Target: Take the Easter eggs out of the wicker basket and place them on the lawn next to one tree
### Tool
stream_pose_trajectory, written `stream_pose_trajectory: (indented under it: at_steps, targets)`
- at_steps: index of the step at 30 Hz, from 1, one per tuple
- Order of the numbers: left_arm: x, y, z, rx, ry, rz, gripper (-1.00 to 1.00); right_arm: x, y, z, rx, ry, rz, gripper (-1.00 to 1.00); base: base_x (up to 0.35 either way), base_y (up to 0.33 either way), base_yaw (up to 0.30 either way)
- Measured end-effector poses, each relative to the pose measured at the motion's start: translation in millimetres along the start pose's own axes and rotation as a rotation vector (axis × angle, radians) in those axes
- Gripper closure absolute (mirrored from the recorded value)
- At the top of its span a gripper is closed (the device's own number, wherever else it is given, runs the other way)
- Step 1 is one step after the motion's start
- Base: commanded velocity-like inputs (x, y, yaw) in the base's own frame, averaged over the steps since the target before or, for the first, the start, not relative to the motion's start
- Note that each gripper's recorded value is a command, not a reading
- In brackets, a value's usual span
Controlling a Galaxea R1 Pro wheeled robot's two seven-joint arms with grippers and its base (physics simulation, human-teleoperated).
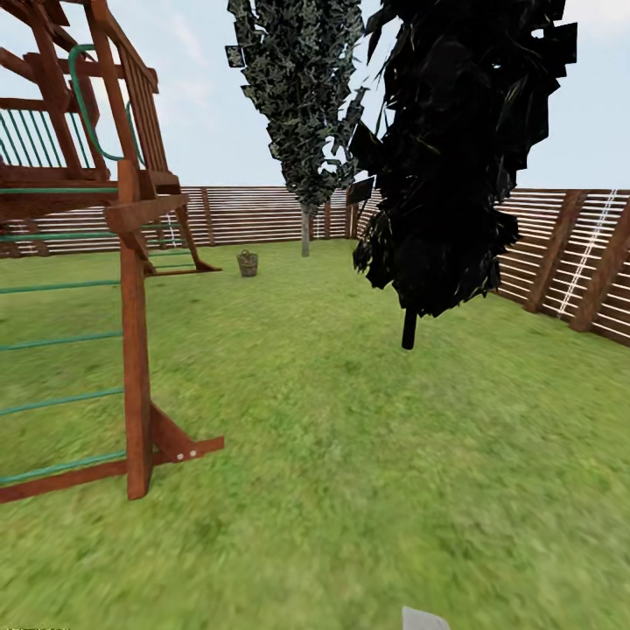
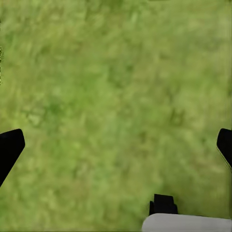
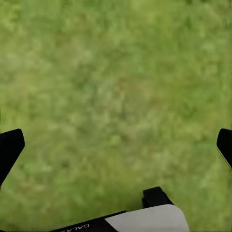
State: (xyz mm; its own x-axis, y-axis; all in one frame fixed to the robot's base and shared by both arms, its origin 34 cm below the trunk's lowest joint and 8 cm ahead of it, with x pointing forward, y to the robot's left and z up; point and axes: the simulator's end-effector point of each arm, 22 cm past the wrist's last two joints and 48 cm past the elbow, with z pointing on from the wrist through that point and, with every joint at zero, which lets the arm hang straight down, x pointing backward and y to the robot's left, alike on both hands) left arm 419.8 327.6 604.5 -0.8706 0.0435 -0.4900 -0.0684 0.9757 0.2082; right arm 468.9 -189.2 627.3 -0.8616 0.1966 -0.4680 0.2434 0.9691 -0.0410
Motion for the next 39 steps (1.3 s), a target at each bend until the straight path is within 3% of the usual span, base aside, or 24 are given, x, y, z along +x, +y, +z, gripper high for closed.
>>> stream_pose_trajectory:
  at_steps: [39]
  targets:
    - [4.3, -1.2, 0.8, 0.002, 0.009, 0.002, -1.00, 4.7, -0.7, 1.7, 0.002, 0.010, -0.002, -1.00, 0.296, -0.189, 0.015]
